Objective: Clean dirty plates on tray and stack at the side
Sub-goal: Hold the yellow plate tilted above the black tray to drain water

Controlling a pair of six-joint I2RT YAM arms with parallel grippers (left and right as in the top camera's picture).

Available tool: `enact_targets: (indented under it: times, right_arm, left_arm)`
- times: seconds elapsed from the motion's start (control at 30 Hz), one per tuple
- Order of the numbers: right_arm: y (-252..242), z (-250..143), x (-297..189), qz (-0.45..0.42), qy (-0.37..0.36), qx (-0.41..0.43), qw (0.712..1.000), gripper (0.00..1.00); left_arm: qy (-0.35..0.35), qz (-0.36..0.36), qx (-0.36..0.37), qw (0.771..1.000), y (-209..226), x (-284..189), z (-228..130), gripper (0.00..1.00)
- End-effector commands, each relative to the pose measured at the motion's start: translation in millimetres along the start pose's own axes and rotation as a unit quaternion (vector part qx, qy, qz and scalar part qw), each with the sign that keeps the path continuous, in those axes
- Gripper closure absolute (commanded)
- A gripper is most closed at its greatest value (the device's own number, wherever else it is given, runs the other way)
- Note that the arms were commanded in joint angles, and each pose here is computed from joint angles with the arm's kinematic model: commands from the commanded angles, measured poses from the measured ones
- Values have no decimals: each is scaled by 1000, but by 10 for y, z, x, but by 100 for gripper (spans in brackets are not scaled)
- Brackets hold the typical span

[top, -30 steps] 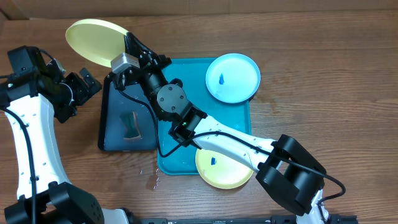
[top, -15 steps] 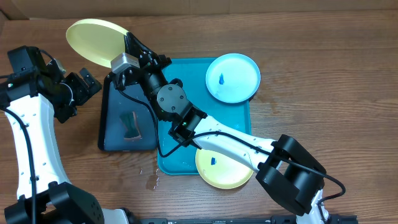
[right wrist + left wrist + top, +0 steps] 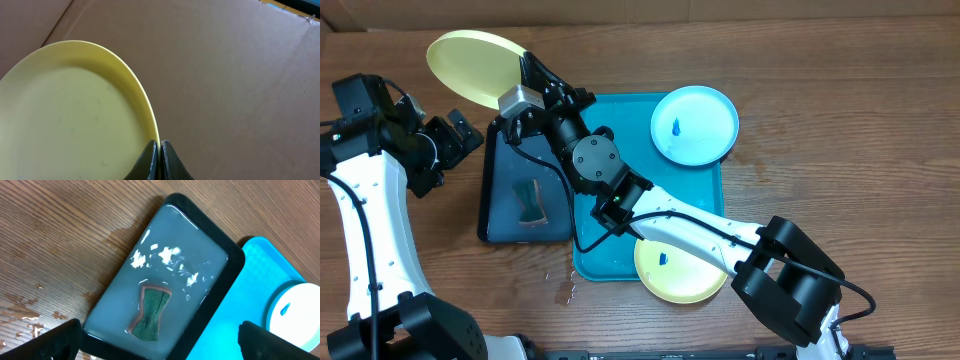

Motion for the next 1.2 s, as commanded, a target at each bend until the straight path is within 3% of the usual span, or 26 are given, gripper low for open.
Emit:
enact_targets:
  times: [0.0, 0.83, 1.17]
  right_arm:
    - [-88, 151, 25, -15, -15, 12, 1000, 96]
    - [-93, 87, 24, -22, 6, 18, 1000, 96]
    - [63, -392, -37, -30, 132, 180, 974, 96]
  left_arm:
    - [-9, -1, -5, 1000, -21, -56, 28, 0]
    - [-9, -1, -5, 1000, -21, -56, 28, 0]
    - [-9, -1, -5, 1000, -21, -56, 28, 0]
Point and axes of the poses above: each gripper's point midway between its finger pads, its own x axis out along the fingers, its own y axis along the line the jaws close on, z = x × y, the point moved 5 cm from there along -x, back along the fingers, and after that the axes turned 4 degrees about x, right-handed, at the moved point
